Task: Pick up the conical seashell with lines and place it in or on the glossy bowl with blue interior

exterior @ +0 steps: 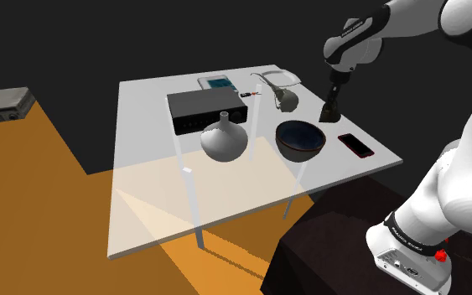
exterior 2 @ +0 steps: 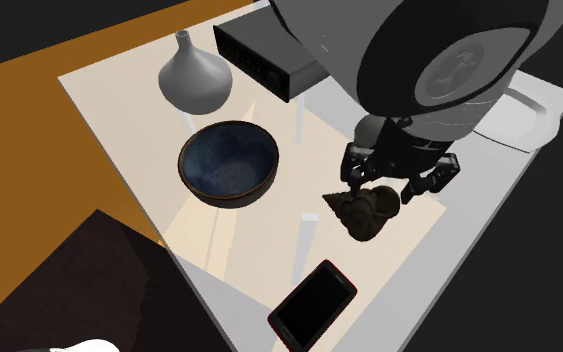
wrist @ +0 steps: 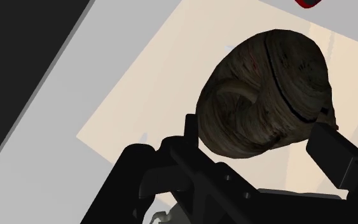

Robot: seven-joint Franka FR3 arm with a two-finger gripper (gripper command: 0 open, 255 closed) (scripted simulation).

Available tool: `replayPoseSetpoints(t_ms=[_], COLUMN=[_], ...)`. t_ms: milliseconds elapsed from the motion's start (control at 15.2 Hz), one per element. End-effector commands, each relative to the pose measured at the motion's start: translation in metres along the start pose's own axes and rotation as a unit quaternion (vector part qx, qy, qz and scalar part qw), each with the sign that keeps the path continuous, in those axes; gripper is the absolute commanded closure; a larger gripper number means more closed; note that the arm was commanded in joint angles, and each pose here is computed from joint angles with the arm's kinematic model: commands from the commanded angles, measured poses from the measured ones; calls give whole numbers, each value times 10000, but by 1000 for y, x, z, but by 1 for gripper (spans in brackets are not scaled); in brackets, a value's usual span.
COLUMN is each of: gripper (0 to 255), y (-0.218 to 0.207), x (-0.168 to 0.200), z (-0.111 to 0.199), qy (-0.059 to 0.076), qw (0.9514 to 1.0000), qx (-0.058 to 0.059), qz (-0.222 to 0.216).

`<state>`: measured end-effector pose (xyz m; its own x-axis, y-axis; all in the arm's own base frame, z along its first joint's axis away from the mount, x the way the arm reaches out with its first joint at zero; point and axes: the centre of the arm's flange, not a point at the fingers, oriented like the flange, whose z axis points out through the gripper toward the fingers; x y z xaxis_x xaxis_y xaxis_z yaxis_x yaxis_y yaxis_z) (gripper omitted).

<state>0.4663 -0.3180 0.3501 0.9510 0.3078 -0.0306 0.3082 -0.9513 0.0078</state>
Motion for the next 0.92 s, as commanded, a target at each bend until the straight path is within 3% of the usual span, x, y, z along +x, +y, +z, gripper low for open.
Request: replayPoseSetpoints(t_ms=[0, 858], gripper=[255, 255], y=[0, 0], x=[0, -2], z=[-12, -80], qy=[0, 0], qw=[10000, 10000], qx=[-1, -1], qz=[1, 1])
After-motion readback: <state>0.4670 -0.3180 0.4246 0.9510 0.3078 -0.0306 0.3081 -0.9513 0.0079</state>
